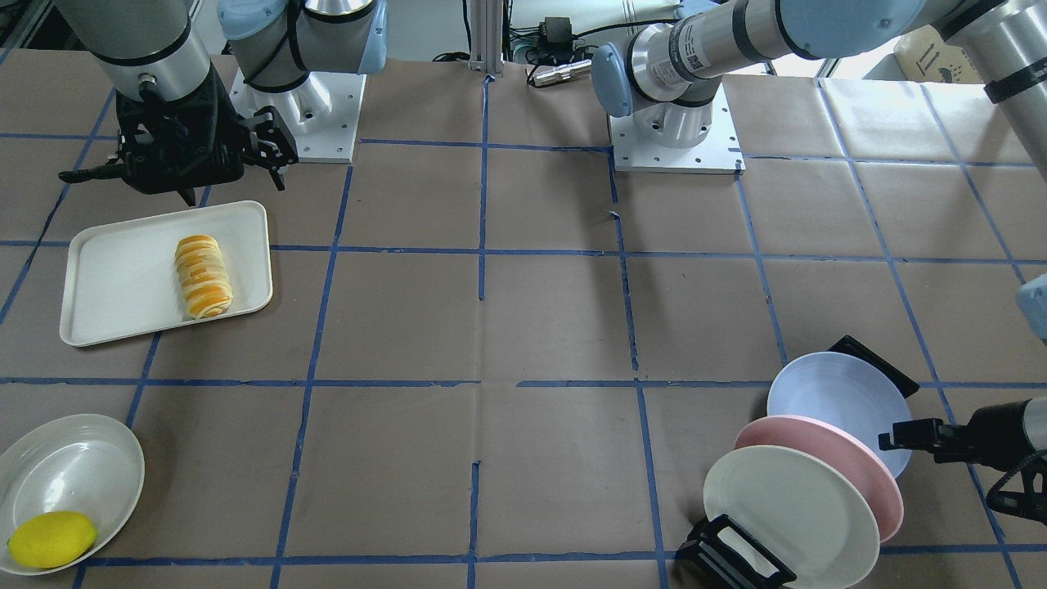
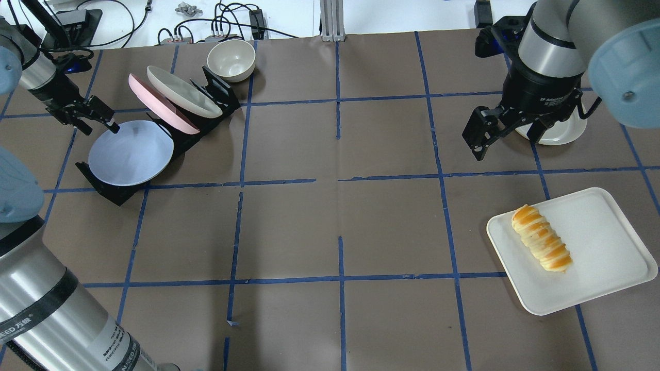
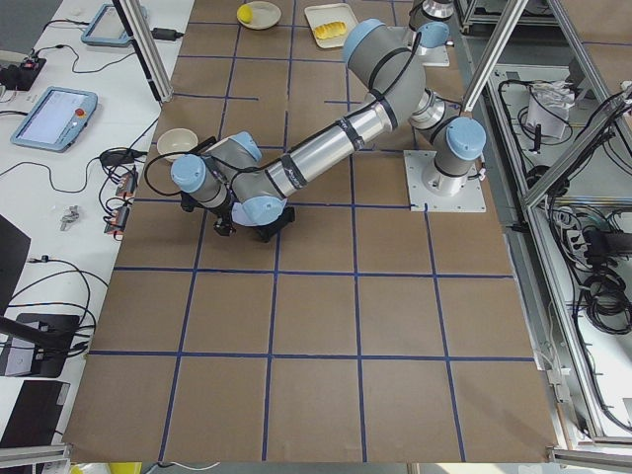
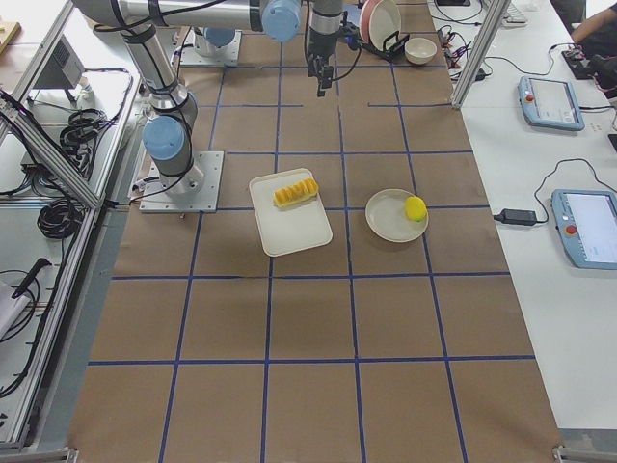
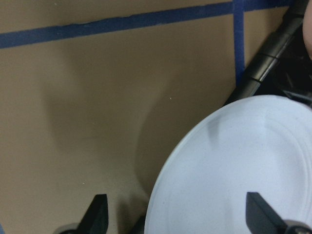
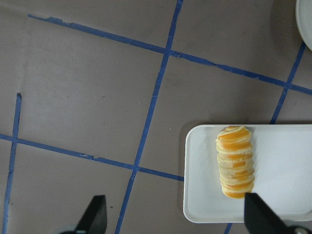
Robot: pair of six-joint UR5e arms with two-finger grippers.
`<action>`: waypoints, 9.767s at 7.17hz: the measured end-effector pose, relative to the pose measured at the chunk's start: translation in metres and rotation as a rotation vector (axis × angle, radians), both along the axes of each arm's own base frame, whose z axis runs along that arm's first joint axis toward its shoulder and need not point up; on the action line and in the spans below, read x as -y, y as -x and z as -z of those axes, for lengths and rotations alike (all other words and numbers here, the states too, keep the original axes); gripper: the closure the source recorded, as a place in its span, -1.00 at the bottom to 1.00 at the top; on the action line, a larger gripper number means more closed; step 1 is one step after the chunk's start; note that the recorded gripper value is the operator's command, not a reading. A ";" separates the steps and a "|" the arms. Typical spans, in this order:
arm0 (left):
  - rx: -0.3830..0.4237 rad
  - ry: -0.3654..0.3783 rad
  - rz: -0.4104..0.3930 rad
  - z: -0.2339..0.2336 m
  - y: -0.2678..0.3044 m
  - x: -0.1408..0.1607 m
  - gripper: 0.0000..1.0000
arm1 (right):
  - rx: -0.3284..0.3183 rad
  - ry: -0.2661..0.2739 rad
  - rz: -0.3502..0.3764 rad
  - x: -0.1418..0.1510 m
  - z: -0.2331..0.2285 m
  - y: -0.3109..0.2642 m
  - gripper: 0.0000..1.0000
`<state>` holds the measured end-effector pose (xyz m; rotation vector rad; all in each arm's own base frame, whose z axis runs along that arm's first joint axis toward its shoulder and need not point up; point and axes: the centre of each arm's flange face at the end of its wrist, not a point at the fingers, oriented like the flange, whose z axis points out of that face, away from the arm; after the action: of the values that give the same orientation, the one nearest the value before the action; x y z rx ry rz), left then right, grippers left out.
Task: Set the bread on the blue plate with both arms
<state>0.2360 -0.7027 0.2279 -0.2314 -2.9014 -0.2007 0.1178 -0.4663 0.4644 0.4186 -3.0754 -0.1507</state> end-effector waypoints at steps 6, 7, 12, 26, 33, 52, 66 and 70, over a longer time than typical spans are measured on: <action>-0.036 -0.035 -0.011 0.018 0.003 -0.002 -0.76 | 0.000 -0.005 0.000 -0.001 0.001 0.000 -0.99; -0.059 -0.055 -0.016 0.025 0.004 -0.003 -0.57 | 0.000 -0.006 0.001 -0.001 0.001 0.000 -0.99; -0.096 -0.096 -0.047 0.021 -0.002 -0.009 0.74 | 0.000 -0.007 0.001 0.000 0.002 0.000 -0.99; -0.083 -0.182 -0.043 -0.097 0.017 -0.066 0.97 | 0.002 -0.010 0.004 0.000 0.003 0.001 -0.99; -0.138 -0.166 -0.102 -0.165 0.260 -0.126 0.97 | 0.006 -0.024 0.047 0.007 0.006 0.032 -0.99; -0.160 0.064 -0.176 0.026 0.544 -0.138 -0.91 | 0.016 -0.030 0.066 0.008 0.007 0.036 -0.99; 0.194 0.066 -0.136 -0.254 0.324 -0.204 -0.99 | 0.132 0.108 -0.246 -0.067 0.262 0.184 0.00; 0.190 0.108 -0.119 -0.266 0.318 -0.198 -0.99 | 0.140 0.091 -0.218 -0.077 0.273 0.181 0.84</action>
<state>-0.0820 -0.5042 0.4944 -0.0600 -3.1068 -0.0481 -0.0633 -0.3898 0.1917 0.7850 -3.1256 0.0254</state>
